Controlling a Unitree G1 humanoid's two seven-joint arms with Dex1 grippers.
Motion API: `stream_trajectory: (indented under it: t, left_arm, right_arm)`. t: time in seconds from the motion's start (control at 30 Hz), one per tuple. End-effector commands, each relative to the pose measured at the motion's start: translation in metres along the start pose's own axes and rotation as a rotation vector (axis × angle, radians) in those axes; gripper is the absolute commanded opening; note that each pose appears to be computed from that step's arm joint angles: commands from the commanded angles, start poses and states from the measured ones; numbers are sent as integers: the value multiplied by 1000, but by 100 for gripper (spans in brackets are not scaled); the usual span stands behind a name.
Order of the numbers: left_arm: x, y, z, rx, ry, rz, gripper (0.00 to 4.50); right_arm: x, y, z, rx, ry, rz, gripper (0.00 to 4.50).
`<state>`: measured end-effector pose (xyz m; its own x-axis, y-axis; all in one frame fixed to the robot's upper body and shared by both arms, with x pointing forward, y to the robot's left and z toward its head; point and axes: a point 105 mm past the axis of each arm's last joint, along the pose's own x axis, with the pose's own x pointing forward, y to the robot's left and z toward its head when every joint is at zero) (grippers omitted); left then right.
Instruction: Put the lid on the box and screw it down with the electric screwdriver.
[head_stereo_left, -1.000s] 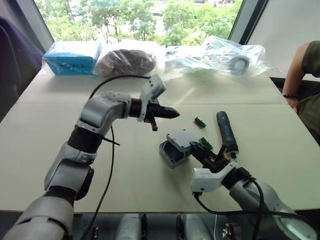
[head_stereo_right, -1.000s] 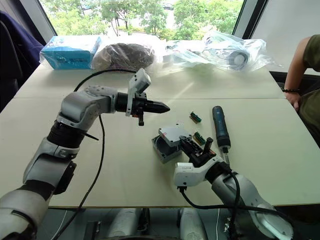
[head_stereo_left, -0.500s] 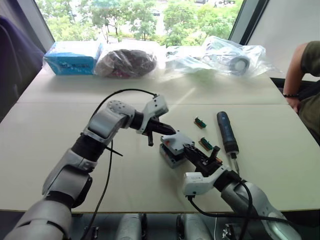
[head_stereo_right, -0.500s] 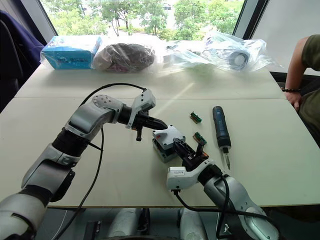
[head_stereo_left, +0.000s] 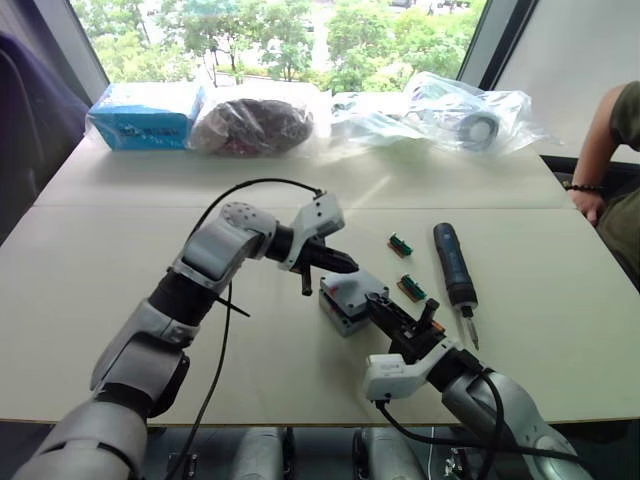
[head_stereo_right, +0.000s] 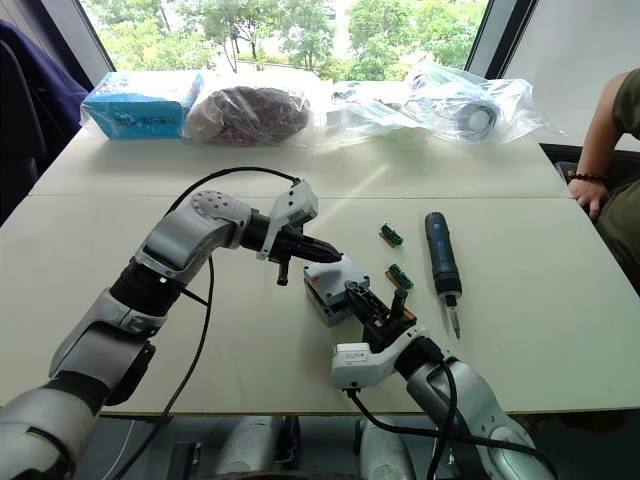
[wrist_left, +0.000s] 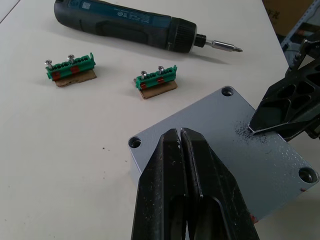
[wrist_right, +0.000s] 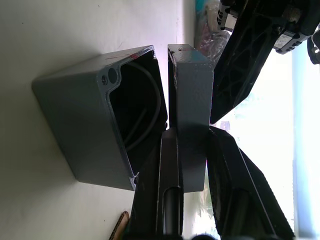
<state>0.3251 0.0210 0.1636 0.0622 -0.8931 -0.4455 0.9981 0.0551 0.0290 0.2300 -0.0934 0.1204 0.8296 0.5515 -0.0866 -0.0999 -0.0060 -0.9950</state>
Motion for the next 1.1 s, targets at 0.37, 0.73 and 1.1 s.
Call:
stream_trajectory:
  t: [0.37,0.73,1.1]
  left_arm:
    - [15,-8,-21,130,114,-12,5]
    - [22,-11,-44,149,191,-13,0]
    - [22,-3,-57,180,240,31,0]
  right_arm:
    - [-1,1,0,4,-1,11,16]
    - [-5,-1,1,7,-6,2,290]
    - [-10,-7,5,25,-44,-9,290]
